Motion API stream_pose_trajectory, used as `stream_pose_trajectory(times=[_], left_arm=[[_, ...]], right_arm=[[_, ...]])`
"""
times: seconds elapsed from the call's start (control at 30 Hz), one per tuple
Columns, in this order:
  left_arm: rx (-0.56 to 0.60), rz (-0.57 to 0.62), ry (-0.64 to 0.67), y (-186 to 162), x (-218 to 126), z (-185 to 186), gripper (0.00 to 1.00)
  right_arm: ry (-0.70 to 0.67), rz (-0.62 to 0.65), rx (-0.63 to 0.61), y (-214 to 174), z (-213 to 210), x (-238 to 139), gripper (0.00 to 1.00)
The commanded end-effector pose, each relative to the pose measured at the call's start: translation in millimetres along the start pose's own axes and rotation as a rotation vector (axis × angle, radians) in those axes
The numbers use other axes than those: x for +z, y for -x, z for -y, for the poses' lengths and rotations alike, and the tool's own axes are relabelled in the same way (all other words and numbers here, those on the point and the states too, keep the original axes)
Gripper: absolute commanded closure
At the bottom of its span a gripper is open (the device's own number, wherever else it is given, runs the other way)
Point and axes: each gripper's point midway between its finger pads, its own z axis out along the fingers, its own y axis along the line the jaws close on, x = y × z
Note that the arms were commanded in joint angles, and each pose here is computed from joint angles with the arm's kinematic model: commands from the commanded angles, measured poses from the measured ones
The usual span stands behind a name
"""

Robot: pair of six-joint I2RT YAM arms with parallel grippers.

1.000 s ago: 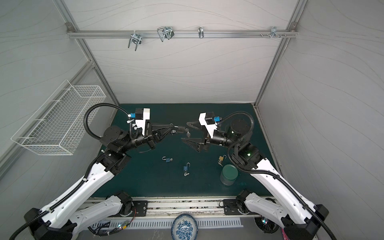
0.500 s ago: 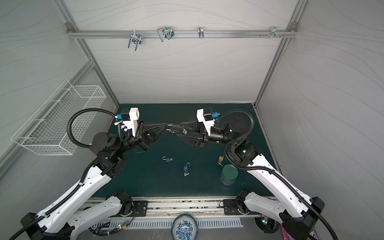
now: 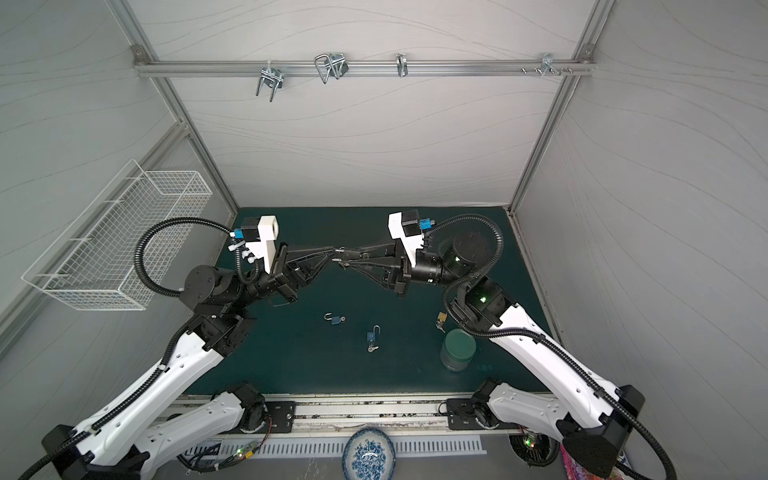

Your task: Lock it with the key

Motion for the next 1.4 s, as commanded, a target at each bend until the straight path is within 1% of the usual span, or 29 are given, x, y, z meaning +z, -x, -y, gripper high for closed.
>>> stream_pose_trajectory(times=[0.0, 0.13, 0.17, 0.23, 0.4, 0.43, 0.47, 0.5, 0.53, 0.6, 0.83, 0.93, 1.17, 1.27, 1.37], left_arm=[[0.049, 0.062, -0.047, 20, -2, 18, 1.0], [0.041, 0.063, -0.048, 19, -1, 17, 1.0], [0.041, 0.063, -0.049, 19, -2, 17, 1.0], [0.044, 0.06, -0.048, 18, -2, 17, 1.0], [0.052, 0.037, -0.051, 15, -3, 19, 0.99], [0.053, 0.03, -0.047, 15, -3, 19, 0.86], [0.059, 0.024, -0.045, 15, -3, 20, 0.76], [0.062, 0.015, -0.043, 14, -4, 21, 0.68], [0.07, 0.005, -0.043, 14, -5, 22, 0.64], [0.087, -0.016, -0.049, 12, -6, 26, 0.59], [0.095, -0.06, -0.064, 7, -5, 28, 0.58], [0.096, -0.067, -0.072, 6, -4, 29, 0.57], [0.1, -0.069, -0.094, 6, -3, 32, 0.57], [0.099, -0.074, -0.095, 5, -3, 31, 0.61], [0.104, -0.073, -0.09, 4, -3, 30, 0.69]], right_arm=[[0.017, 0.038, -0.018, 17, -7, 1, 0.76], [0.014, 0.037, 0.003, 17, -7, 1, 0.86], [0.012, 0.039, 0.006, 17, -7, 1, 0.89], [0.011, 0.042, 0.012, 19, -8, 0, 1.0], [0.005, 0.027, 0.045, 20, -10, -2, 1.0], [0.001, 0.016, 0.05, 20, -11, -3, 1.0], [-0.005, 0.006, 0.049, 21, -11, -4, 1.0], [-0.008, -0.012, 0.051, 20, -12, -5, 1.0], [-0.009, -0.026, 0.049, 21, -14, -6, 1.0], [-0.007, -0.058, 0.054, 21, -16, -9, 1.0], [0.01, -0.112, 0.093, 20, -19, -13, 1.0], [0.028, -0.135, 0.105, 18, -23, -13, 1.0], [0.019, -0.184, 0.119, 11, -20, -11, 1.0], [0.017, -0.196, 0.119, 9, -18, -11, 1.0], [0.017, -0.194, 0.11, 9, -18, -12, 1.0]])
